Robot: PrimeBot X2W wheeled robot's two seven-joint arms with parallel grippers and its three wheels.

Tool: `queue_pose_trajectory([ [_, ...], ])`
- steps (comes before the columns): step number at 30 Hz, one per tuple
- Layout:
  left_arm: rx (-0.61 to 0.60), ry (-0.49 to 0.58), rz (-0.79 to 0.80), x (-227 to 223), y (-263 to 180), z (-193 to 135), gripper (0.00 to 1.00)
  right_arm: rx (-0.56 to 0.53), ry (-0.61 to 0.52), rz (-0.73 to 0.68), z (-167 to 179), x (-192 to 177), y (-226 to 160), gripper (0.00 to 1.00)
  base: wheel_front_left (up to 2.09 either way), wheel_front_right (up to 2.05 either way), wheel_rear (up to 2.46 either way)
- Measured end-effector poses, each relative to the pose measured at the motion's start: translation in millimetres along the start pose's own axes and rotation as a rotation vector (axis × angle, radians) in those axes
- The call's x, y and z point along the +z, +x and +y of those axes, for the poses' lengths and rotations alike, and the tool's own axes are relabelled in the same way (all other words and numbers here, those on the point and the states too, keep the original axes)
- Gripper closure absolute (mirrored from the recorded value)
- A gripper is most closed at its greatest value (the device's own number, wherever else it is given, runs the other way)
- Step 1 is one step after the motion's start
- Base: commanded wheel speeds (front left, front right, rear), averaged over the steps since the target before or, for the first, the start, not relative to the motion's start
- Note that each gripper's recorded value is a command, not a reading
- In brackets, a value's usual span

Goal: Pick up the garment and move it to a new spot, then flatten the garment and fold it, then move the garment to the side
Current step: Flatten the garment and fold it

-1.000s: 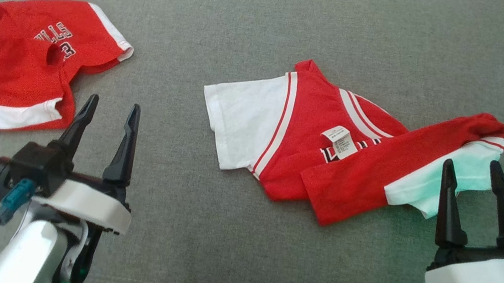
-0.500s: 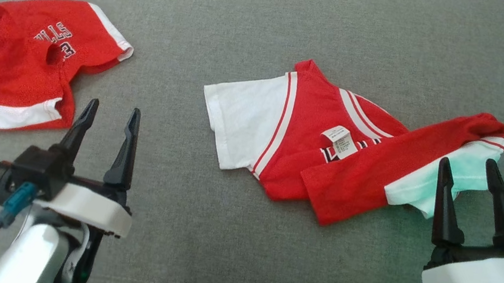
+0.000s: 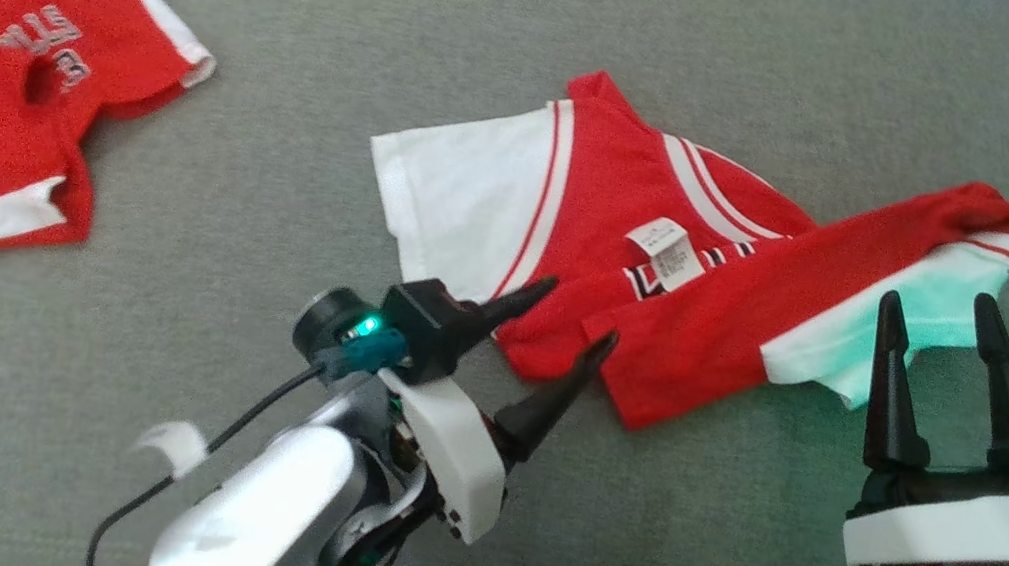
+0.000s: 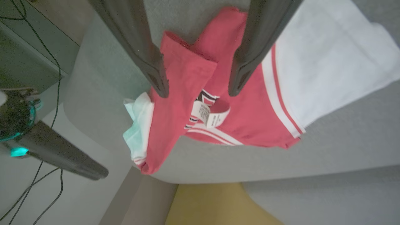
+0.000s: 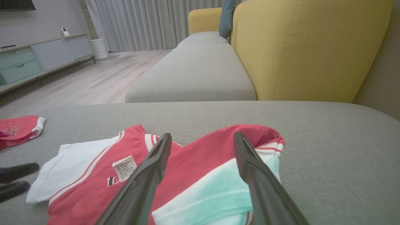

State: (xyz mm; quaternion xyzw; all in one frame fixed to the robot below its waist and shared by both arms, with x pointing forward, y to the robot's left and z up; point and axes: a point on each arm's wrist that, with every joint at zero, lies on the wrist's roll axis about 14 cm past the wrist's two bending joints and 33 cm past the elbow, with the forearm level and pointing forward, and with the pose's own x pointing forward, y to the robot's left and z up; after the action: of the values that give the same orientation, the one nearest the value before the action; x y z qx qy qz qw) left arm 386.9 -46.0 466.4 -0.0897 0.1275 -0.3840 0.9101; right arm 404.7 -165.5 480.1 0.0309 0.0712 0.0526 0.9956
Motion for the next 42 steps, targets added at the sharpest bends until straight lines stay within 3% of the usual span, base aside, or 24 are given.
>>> queue_pose_trajectory([
  [3, -0.037, -0.036, 0.100, -27.0, 8.1, -6.6, 0.00, -0.023, 0.005, 0.007, -7.6, -2.3, -0.9, 0.00, 0.00, 0.00, 0.00],
  [15, -0.073, -0.080, 0.211, -61.1, 32.1, -2.0, 0.00, -0.096, 0.014, 0.040, -30.9, -15.8, -8.9, 0.00, 0.00, 0.00, 0.00],
  [17, -0.083, -0.088, 0.223, -65.3, 31.9, -4.4, 1.00, -0.100, 0.016, 0.042, -32.1, -16.8, -9.2, 0.00, 0.00, 0.00, 0.00],
  [23, -0.091, -0.060, 0.157, -50.1, 32.8, -3.9, 1.00, -0.104, 0.033, 0.039, -33.6, -16.6, -8.4, 0.00, 0.00, 0.00, 0.00],
  [26, -0.050, 0.013, 0.055, -24.4, 31.9, 8.2, 1.00, -0.097, 0.040, 0.036, -31.8, -16.2, -7.6, 0.00, 0.00, 0.00, 0.00],
  [35, 0.172, 0.376, -0.318, 96.7, 2.9, 63.4, 1.00, -0.080, 0.059, 0.014, -26.4, -9.6, -6.5, 0.00, 0.00, 0.00, 0.00],
  [42, 0.242, 0.603, -0.475, 156.5, -40.6, 72.9, 1.00, -0.068, 0.076, 0.002, -23.1, -6.5, -3.1, 0.00, 0.00, 0.00, 0.00],
])
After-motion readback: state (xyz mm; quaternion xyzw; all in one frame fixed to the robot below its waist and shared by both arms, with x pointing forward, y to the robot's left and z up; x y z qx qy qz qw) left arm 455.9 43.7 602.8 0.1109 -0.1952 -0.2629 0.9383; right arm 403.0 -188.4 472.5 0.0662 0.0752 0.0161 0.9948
